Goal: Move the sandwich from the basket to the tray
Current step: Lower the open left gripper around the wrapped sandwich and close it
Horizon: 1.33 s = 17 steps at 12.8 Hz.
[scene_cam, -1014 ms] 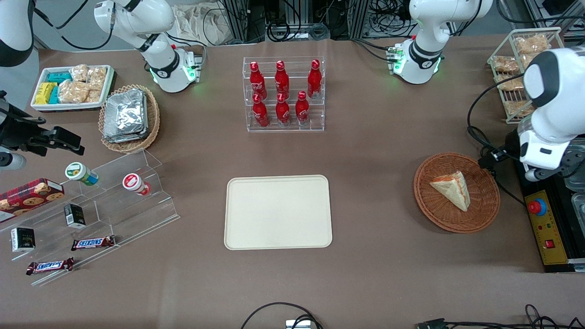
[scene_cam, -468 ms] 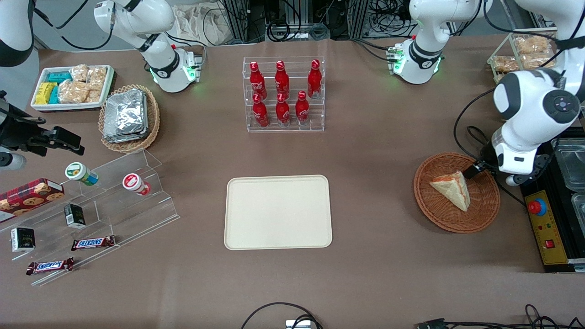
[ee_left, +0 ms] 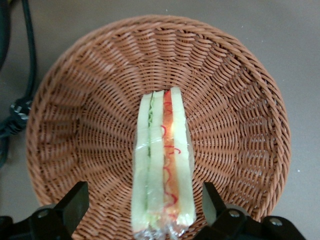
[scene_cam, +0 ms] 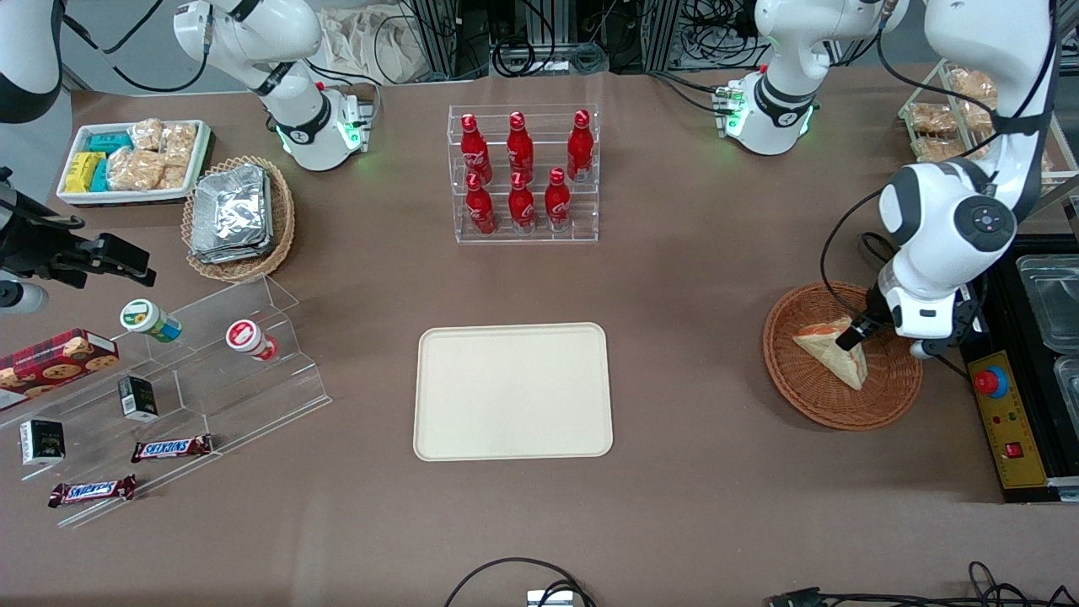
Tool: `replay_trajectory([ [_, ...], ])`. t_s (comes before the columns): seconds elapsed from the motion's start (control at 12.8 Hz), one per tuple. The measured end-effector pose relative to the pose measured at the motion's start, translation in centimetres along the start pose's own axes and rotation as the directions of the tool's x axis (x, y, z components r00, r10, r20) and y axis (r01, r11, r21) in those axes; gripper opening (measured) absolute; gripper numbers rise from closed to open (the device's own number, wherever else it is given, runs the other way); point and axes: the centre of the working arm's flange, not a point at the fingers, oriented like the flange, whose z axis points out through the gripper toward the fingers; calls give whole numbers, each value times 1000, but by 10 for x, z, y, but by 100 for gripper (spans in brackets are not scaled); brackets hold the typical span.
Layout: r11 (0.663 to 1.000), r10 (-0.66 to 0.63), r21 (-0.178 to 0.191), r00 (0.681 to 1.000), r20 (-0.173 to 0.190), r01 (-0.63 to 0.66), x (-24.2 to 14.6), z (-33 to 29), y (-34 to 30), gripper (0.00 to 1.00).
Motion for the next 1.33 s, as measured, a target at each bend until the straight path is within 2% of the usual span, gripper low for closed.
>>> replay_trajectory([
  [0.55,1000,-19,-17,1000,-13,19,-11,33,17,100],
  [0.7,1000,-18,-19,1000,-15,18,-11,37,18,93],
  [0.94,1000,-19,-16,1000,-13,18,-12,39,17,57],
  [1.09,1000,-14,-16,1000,-13,14,-12,39,17,37],
  [1.17,1000,-5,-16,1000,-14,5,-12,38,17,33],
  [1.33,999,38,-18,999,-17,-38,-12,33,17,32],
])
